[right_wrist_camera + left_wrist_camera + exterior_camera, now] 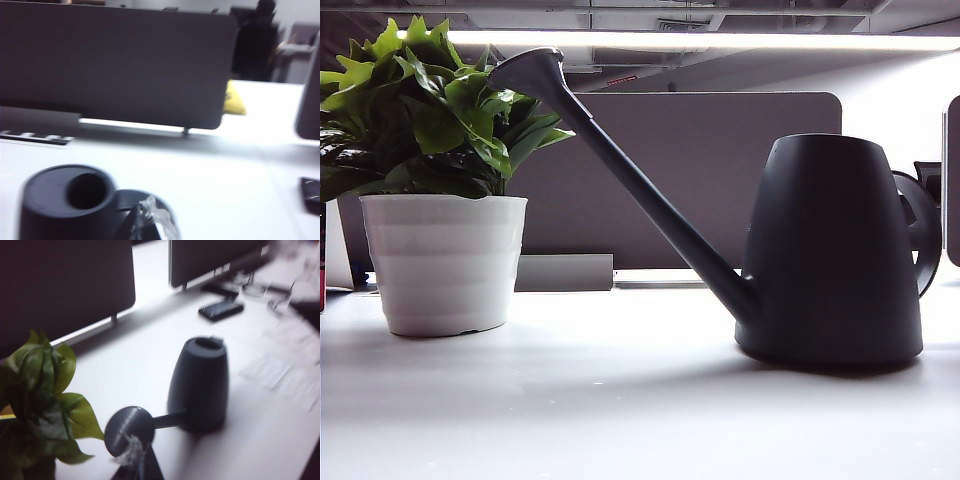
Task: Pick up the watering can from the table, water the potted plant, and put the can back.
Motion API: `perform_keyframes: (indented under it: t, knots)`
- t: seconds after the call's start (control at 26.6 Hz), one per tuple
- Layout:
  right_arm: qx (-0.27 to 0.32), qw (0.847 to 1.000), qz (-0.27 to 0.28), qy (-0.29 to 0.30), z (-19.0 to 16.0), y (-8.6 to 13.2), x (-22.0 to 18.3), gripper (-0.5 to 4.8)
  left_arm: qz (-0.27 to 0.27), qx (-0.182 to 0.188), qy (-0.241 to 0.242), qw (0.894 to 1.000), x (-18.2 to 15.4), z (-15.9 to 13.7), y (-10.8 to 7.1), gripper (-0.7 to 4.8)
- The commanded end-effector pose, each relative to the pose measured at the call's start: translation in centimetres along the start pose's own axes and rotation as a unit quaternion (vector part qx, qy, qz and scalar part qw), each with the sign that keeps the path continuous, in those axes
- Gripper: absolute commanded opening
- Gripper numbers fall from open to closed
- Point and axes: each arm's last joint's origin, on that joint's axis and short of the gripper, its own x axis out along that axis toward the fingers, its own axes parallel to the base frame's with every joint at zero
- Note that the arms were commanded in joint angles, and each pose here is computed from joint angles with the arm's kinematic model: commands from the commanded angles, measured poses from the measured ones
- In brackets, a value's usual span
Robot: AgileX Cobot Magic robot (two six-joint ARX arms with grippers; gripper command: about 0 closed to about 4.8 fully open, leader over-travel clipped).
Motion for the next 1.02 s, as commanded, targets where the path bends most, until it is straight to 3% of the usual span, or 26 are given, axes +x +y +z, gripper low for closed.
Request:
perform_keyframes:
  t: [0.04, 0.3, 0.56, 0.68, 0.86, 0.9, 1.02]
  knots:
    - [0.038, 0.998, 0.047, 0.031, -0.5, 0.2, -1.2, -0.01, 0.002, -0.055, -0.008, 0.998, -1.2, -3.0, -0.1, -0.06]
    - [0.04, 0.994, 0.09, 0.057, -4.3, 0.5, -1.6, -0.01, -0.004, -0.061, -0.05, 0.997, 0.7, -10.5, -0.3, -0.06]
    - [0.039, 0.991, 0.093, 0.088, -7.7, 0.8, -1.1, -0.01, -0.006, -0.077, -0.052, 0.996, 3.5, -16.6, -0.4, -0.06]
    - [0.05, 0.99, 0.092, 0.094, -9.2, 0.9, -0.9, -0.01, -0.009, -0.111, -0.056, 0.992, 4.2, -19.1, -0.4, -0.06]
    - [0.06, 0.988, 0.09, 0.11, -10.0, 0.9, -0.9, 0.01, -0.015, -0.112, -0.02, 0.993, 4.2, -19.7, -0.5, -0.05]
    - [0.06, 0.988, 0.09, 0.114, -10.1, 0.9, -0.9, 0.3, -0.014, -0.11, -0.016, 0.994, 4.2, -19.8, -0.5, -0.05]
    - [0.061, 0.987, 0.09, 0.115, -10.1, 0.9, -0.9, 0.36, -0.014, -0.109, -0.017, 0.994, 4.2, -19.8, -0.5, -0.05]
